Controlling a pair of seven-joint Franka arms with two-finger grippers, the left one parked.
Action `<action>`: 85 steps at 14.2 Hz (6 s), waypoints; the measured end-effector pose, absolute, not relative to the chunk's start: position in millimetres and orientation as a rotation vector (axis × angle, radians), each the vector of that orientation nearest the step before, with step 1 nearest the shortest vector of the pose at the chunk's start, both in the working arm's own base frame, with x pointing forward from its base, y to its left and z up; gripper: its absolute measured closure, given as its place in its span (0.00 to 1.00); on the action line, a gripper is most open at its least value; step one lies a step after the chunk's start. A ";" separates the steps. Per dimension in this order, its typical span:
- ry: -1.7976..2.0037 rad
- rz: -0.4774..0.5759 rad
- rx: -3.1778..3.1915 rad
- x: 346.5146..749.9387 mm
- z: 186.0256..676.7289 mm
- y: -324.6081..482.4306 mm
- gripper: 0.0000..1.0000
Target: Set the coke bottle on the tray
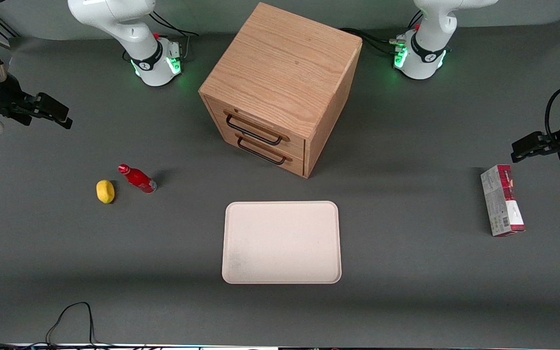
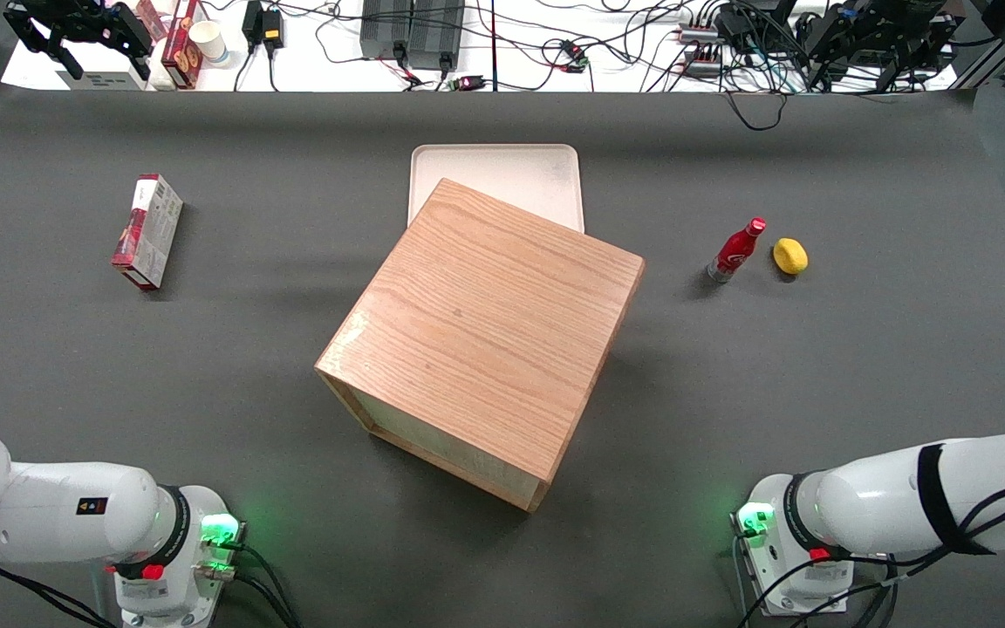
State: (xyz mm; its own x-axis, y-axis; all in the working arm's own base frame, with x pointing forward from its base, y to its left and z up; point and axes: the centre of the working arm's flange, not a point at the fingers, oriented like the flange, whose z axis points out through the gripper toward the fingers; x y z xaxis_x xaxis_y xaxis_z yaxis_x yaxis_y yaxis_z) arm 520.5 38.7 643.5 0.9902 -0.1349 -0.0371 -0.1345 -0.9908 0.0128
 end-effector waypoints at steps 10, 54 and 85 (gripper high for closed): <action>-0.136 -0.157 3.119 532.2 505.3 34.0 0.00; -0.184 -0.015 3.222 650.6 587.4 174.6 0.65; -0.239 0.370 3.181 712.5 374.9 321.9 0.00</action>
